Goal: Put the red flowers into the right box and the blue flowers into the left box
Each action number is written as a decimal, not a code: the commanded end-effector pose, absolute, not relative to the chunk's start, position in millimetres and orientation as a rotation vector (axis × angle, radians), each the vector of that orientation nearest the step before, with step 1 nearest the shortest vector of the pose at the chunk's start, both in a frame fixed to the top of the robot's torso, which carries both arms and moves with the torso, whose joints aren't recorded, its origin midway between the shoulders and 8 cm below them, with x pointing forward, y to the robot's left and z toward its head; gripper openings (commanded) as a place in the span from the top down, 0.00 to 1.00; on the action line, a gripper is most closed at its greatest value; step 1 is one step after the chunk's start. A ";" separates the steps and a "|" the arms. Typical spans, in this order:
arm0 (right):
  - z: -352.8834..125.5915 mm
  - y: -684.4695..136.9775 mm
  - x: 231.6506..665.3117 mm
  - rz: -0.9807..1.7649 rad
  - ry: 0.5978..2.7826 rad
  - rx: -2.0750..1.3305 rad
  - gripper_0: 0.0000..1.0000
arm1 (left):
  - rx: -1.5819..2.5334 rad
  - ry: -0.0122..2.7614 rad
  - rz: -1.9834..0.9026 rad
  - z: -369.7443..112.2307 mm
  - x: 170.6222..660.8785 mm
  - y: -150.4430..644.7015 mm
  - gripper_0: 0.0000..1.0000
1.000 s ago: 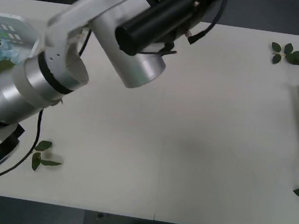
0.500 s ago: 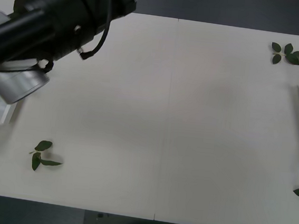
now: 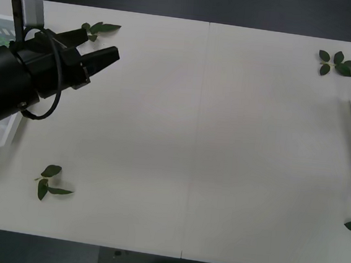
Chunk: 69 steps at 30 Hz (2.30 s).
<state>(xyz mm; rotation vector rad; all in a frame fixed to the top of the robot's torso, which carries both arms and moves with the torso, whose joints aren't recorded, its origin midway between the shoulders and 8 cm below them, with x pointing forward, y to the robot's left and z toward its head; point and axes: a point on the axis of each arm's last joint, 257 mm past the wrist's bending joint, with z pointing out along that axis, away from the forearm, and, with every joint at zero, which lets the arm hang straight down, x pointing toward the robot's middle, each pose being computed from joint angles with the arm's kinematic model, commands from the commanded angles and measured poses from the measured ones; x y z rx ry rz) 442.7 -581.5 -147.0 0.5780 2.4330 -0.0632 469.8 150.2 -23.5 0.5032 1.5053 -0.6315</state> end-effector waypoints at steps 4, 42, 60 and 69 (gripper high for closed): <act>-146.6 -633.3 431.6 -0.154 2.360 0.780 1.00 | 0.752 1.413 -0.359 -44.2 487.9 174.7 0.00; -126.6 -561.6 472.3 -0.064 2.395 0.315 0.00 | 0.498 1.840 -0.542 -54.6 465.2 91.0 0.00; -73.4 -398.7 454.0 0.281 2.229 -0.570 0.00 | 0.959 1.668 -0.918 -45.4 405.8 79.5 0.00; -54.5 -347.6 439.7 0.265 2.003 -0.998 0.00 | 1.058 1.607 -0.973 -35.8 390.7 94.5 0.00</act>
